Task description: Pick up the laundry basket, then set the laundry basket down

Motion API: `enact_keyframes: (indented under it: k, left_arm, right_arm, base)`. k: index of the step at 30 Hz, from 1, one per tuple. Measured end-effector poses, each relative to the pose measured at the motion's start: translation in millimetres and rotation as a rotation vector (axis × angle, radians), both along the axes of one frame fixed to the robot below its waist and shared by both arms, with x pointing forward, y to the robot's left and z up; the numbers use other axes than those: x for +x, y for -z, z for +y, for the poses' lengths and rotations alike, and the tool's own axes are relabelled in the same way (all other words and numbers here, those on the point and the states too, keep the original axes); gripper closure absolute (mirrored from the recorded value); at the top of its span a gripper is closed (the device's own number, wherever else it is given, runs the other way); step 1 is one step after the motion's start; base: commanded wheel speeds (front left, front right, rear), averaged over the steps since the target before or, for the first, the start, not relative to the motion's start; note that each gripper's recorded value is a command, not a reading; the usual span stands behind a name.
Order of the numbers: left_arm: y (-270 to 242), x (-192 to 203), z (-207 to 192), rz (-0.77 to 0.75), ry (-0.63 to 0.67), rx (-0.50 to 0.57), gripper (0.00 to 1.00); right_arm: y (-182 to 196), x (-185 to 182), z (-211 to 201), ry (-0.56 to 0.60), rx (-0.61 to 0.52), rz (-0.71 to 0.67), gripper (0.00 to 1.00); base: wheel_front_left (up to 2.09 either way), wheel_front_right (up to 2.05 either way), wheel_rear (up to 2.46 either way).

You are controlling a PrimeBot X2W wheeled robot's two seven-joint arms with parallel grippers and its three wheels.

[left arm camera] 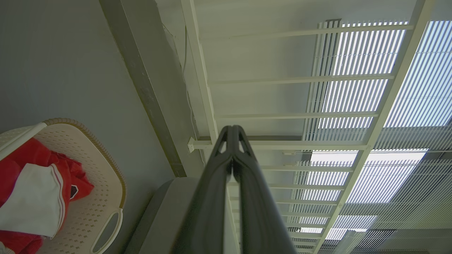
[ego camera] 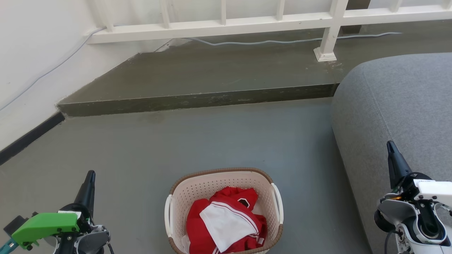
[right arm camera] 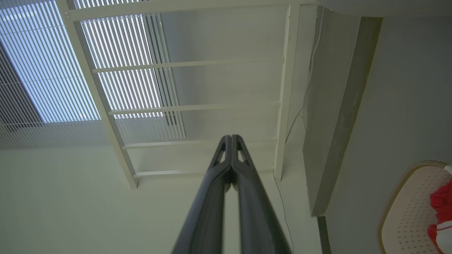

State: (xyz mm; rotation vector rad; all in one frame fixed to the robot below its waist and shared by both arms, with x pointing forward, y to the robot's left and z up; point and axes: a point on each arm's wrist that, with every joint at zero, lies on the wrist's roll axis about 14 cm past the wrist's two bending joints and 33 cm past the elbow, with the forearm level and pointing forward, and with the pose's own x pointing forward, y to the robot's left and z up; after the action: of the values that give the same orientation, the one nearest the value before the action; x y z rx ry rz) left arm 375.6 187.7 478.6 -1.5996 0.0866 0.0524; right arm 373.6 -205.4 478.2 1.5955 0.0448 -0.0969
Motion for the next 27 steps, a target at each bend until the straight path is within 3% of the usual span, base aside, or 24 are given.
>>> enact_keyframes:
  k: [27]
  left_arm:
    - [0.1, 0.0, -0.2, 0.001, 0.002, 0.008, 1.0]
  right_arm:
    - [0.0, 0.0, -0.3, 0.001, 0.0, 0.0, 1.0]
  base:
    - [0.0, 0.0, 0.0]
